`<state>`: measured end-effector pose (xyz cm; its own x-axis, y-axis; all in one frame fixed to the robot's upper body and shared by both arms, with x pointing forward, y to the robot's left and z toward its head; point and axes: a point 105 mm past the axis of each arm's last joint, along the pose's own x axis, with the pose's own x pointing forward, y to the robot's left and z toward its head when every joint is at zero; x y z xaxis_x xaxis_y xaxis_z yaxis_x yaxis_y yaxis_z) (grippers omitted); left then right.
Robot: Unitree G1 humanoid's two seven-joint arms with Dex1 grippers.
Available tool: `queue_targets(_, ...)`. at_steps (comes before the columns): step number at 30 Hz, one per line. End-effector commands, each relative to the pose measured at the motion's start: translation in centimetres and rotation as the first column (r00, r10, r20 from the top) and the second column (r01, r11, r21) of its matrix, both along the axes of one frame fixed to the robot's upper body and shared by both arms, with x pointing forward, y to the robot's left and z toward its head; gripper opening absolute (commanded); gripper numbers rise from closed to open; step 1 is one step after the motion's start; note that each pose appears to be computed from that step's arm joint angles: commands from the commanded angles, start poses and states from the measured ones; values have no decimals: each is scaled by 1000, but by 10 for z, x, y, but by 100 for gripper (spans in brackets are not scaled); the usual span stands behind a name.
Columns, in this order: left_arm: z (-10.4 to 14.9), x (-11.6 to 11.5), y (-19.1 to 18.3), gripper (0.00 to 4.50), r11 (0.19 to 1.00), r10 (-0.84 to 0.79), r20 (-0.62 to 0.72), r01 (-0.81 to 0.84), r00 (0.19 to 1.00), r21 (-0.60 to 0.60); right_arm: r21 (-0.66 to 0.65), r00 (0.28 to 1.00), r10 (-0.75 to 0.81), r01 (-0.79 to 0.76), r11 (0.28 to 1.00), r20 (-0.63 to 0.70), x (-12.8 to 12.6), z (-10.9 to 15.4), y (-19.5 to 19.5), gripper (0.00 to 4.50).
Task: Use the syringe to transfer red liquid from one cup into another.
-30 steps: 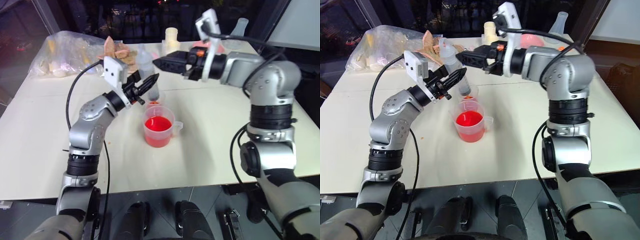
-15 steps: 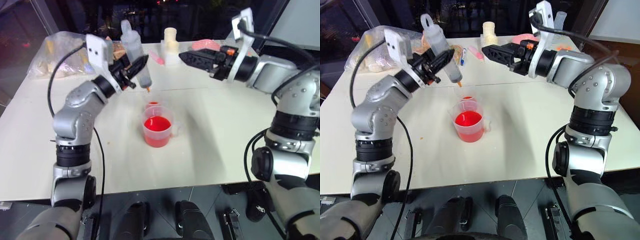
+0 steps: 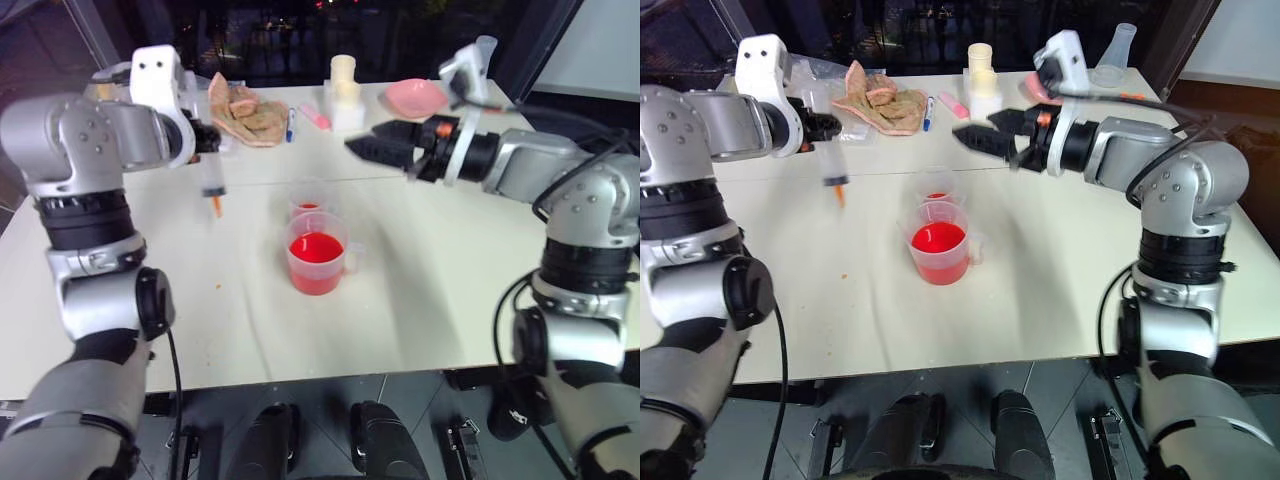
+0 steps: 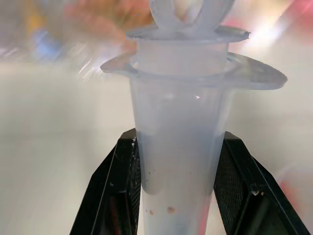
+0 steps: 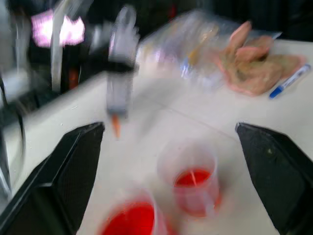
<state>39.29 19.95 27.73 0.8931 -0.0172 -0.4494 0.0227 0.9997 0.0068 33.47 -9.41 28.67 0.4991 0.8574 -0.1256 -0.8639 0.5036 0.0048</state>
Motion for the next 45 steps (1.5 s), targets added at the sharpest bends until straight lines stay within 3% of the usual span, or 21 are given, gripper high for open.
queue_targets(1, -20, -1, 10, 149, 998, 28, -107, -21, 994, 66, -215, 977, 178, -150, 965, 117, -25, -12, 7, 445)
queue_targets(3, -32, -1, 14, 149, 997, 46, -169, -36, 985, 64, -303, 964, 233, -186, 935, 126, -29, -22, 5, 445)
queue_targets(10, -70, -5, 6, 149, 1000, 30, -325, -29, 945, 7, -433, 922, 358, -267, 861, 144, -36, -30, 1, 445)
queue_targets(17, -95, -16, 5, 149, 998, 52, -403, -64, 914, -17, -459, 905, 387, -273, 846, 175, -32, -26, 5, 445)
queue_targets(19, -105, -21, 8, 246, 996, 78, -422, -89, 903, -7, -460, 903, 391, -275, 844, 178, -31, -26, 7, 450)
queue_targets(25, -117, -32, 14, 433, 988, 140, -440, -153, 887, 6, -460, 901, 395, -279, 843, 177, -30, -28, 8, 450)
queue_targets(34, -67, -40, 6, 445, 992, 77, -148, -91, 986, -87, -463, 893, 416, -298, 835, 174, -25, -28, 9, 450)
queue_targets(37, -41, -50, -10, 445, 953, -7, 70, 28, 997, -302, -475, 884, 433, -309, 824, 177, -22, -27, 9, 450)
queue_targets(40, -48, -65, -9, 445, 938, -80, 79, 102, 994, -331, -482, 877, 448, -322, 815, 172, -21, -27, 9, 450)
queue_targets(45, -65, -89, 3, 445, 967, -117, 36, 122, 992, -221, -493, 870, 465, -337, 802, 163, -20, -29, 6, 450)
